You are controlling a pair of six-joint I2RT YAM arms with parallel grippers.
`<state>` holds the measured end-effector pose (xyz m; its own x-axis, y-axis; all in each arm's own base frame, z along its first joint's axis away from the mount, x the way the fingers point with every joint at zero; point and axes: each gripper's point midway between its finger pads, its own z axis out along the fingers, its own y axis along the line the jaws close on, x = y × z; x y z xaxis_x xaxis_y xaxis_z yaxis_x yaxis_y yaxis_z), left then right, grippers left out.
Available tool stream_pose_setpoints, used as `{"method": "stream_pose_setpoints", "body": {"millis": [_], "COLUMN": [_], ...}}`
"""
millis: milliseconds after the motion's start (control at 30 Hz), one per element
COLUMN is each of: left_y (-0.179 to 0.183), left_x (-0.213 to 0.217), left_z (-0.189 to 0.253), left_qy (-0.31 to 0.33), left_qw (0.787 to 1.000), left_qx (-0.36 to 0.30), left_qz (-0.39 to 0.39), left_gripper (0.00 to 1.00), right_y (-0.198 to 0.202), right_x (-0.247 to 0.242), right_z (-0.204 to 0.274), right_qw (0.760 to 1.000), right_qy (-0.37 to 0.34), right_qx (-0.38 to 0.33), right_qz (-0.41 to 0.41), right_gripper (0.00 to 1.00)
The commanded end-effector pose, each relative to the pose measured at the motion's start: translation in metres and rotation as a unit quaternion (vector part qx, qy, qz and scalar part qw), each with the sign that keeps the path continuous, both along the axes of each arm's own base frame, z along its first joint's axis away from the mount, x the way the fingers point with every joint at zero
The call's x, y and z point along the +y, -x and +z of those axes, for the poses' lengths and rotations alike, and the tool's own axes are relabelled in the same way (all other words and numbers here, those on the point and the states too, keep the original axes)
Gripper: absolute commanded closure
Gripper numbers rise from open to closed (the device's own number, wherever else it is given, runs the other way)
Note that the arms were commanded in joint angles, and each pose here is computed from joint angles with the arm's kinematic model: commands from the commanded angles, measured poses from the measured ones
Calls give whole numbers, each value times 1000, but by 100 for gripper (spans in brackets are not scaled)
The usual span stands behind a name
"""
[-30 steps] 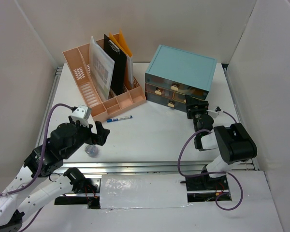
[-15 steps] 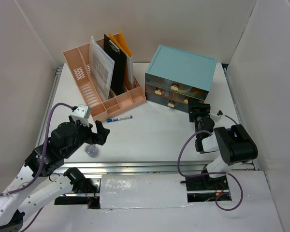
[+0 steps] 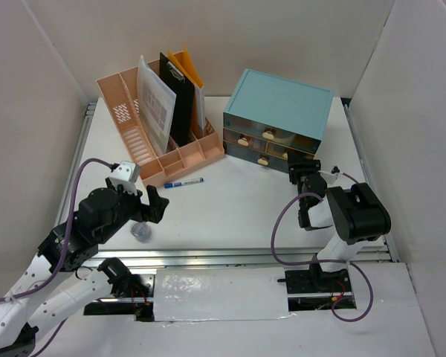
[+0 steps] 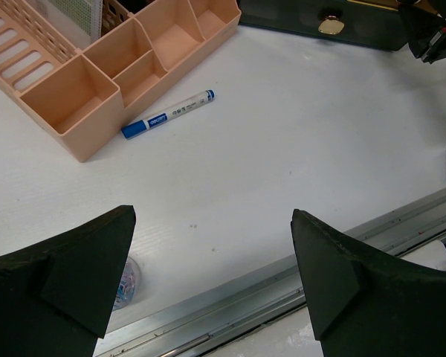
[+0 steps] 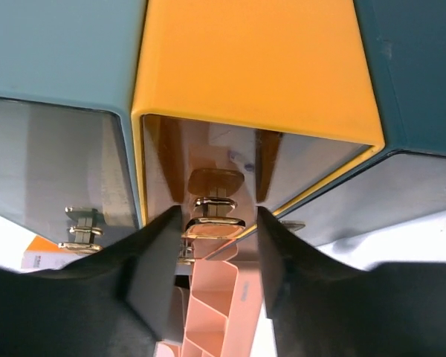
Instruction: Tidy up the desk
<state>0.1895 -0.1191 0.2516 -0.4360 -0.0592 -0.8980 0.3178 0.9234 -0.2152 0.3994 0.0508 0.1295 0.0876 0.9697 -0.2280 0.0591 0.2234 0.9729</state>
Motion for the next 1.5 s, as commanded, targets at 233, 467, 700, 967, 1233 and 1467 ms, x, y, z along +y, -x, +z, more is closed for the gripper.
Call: {"method": "stream_pose_setpoints", "body": {"millis": [233, 467, 700, 967, 1233, 1467], "left_y": [-4, -4, -5, -8, -14, -16], "left_x": [-4, -3, 0, 4, 8, 10], "left_z": [10, 11, 11, 9, 1, -1], "left_qy": [7, 6, 7, 3, -10, -14], "left_qw": [1000, 1000, 1000, 1000, 999, 998], "left_qx": [-19, -21, -21, -18, 1, 6], "left_qz": [-8, -8, 3, 17, 44, 53], "left_gripper": [0, 1, 0, 0, 1, 0], "right_y": [-3, 15, 50, 83, 112, 117], "right_x": [-4, 13, 27, 43, 58, 47], "right_z": [52, 64, 60, 56, 56, 54], "right_qw": [995, 991, 991, 987, 985, 989], "right_qy": [-2, -19, -45, -71, -77, -66], "right_qx": [-101, -128, -124, -127, -123, -113], "right_qz": [-8, 26, 39, 67, 90, 68], "right_gripper": [73, 82, 82, 80, 71, 55]}}
